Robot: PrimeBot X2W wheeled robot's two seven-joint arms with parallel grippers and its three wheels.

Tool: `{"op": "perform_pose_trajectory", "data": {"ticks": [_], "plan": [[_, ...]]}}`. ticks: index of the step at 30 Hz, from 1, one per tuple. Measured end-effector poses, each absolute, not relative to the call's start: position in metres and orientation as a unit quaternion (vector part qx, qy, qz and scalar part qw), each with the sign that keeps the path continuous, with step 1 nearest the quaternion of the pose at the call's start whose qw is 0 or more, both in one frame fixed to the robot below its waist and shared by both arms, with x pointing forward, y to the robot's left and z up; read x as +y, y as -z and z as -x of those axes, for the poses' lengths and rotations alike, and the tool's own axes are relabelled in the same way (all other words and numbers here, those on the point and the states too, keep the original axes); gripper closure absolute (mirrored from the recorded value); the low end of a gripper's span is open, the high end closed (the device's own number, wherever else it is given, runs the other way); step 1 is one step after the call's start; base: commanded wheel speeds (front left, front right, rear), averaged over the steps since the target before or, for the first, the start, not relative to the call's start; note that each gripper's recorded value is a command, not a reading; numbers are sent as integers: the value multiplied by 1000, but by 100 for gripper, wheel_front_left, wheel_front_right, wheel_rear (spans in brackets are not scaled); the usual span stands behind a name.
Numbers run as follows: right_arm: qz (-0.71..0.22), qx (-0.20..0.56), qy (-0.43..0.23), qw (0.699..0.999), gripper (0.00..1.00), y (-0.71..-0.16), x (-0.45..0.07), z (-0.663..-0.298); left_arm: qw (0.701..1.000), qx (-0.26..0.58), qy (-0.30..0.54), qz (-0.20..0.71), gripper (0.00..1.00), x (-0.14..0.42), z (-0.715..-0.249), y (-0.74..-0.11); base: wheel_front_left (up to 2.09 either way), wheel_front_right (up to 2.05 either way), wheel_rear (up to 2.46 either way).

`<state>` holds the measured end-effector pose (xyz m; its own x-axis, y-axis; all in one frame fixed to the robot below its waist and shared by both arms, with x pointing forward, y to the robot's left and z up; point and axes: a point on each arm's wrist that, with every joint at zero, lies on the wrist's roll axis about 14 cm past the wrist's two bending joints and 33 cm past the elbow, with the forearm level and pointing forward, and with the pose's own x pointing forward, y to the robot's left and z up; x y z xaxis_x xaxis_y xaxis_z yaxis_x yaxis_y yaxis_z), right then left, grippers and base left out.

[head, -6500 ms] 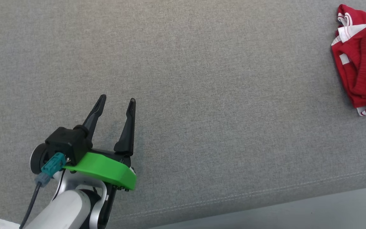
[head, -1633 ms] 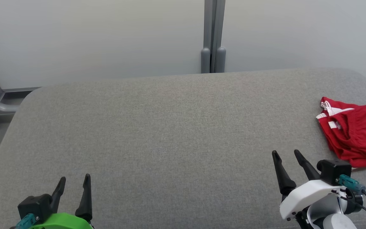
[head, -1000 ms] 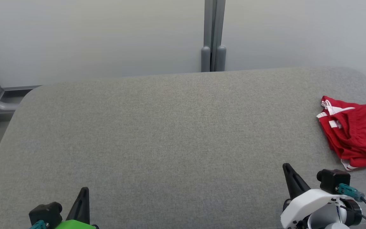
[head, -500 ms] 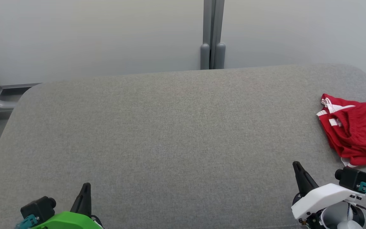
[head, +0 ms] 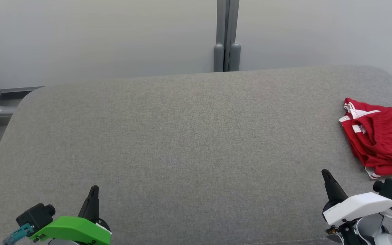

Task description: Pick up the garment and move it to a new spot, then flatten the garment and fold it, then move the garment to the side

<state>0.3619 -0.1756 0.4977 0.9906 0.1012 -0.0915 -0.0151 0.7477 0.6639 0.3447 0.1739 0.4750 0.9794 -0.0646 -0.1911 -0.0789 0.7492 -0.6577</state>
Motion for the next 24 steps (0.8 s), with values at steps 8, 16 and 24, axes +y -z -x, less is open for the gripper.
{"op": "perform_pose_trajectory", "data": {"ticks": [8, 16, 24], "plan": [[-409, 59, -20, 911, 100, -497, -184, -364, 907, 97, -4, 409, 100, 170, -351, -478, 0, 0, 0], [-447, 53, -15, 893, 100, -499, -189, -367, 891, 92, -3, 445, 100, 169, -356, -481, 0, 0, 0], [-486, 49, -6, 872, 100, -498, -196, -368, 871, 83, 0, 483, 100, 167, -362, -486, 0, 0, 0]]}}
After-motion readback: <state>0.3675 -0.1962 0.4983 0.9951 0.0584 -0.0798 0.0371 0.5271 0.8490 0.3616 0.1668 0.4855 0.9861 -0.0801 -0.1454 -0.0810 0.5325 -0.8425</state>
